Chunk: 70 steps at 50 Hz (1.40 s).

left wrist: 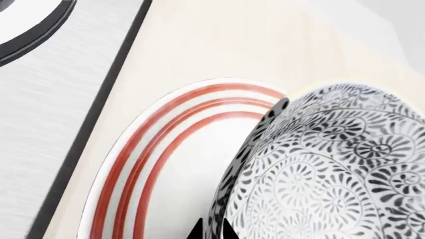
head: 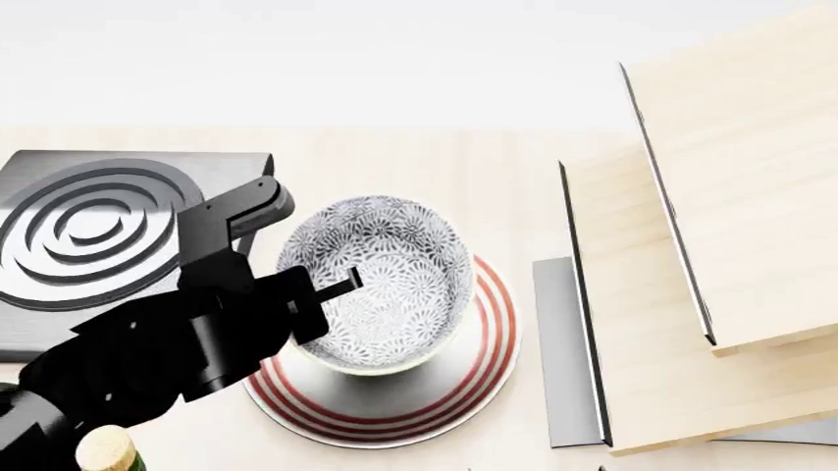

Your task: Pick up the akita bowl and put it on the plate.

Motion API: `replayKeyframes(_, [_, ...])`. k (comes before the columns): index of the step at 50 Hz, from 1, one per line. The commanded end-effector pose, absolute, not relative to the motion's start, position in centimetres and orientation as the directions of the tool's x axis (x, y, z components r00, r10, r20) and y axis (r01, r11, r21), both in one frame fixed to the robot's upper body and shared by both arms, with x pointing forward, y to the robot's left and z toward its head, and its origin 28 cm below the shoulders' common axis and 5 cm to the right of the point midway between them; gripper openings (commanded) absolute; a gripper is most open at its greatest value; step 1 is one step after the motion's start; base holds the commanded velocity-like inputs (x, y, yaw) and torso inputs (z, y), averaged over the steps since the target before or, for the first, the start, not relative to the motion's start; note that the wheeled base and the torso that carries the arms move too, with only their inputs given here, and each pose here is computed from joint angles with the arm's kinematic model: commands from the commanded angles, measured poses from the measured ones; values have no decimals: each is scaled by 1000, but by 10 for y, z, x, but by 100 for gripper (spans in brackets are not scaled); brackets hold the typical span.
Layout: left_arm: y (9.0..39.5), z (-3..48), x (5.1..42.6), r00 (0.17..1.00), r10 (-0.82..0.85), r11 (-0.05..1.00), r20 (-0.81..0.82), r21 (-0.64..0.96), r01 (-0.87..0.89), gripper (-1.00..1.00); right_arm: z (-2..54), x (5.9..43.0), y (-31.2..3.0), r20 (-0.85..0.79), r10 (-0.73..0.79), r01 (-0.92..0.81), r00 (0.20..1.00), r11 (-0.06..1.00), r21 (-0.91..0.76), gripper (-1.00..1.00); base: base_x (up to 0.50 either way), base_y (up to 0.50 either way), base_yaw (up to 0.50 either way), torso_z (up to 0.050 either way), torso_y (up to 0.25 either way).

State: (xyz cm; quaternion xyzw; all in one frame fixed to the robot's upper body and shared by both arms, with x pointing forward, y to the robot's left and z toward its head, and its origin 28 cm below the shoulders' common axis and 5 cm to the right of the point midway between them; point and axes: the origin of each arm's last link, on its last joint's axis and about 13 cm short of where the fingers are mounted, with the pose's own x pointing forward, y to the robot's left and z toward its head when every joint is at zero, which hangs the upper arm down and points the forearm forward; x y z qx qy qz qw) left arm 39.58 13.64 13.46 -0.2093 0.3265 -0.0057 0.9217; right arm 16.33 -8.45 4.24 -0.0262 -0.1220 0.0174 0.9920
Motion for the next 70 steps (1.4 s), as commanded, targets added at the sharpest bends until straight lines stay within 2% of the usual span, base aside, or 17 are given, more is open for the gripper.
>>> replayKeyframes(1, [137, 135, 397, 794, -133, 910, -593, -391, -139, -100, 42, 163, -84, 242, 44, -31, 969, 998, -57, 100, 0, 0, 0, 0, 0])
replayKeyframes(33, [135, 126, 393, 769, -132, 922, -625, -362, -135, -100, 40, 163, -83, 236, 48, -34, 970, 998, -59, 100, 0, 0, 0, 0, 0])
replayKeyframes(34, [135, 126, 393, 770, -131, 922, -625, -362, -136, 100, 40, 162, -83, 237, 48, -35, 970, 998, -59, 100, 0, 0, 0, 0, 0])
replayKeyframes(54, [138, 132, 396, 778, -109, 929, -619, -342, -142, 100, 39, 164, -82, 234, 56, -43, 971, 997, -63, 100, 0, 0, 0, 0, 0])
replayKeyframes(63, [141, 146, 401, 799, -29, 964, -600, -227, -136, 100, 39, 163, -81, 231, 60, -47, 971, 997, -58, 100, 0, 0, 0, 0, 0])
replayKeyframes(70, [143, 155, 398, 800, -65, 962, -596, -250, -108, 100, 39, 162, -81, 233, 60, -48, 971, 997, -57, 100, 0, 0, 0, 0, 0])
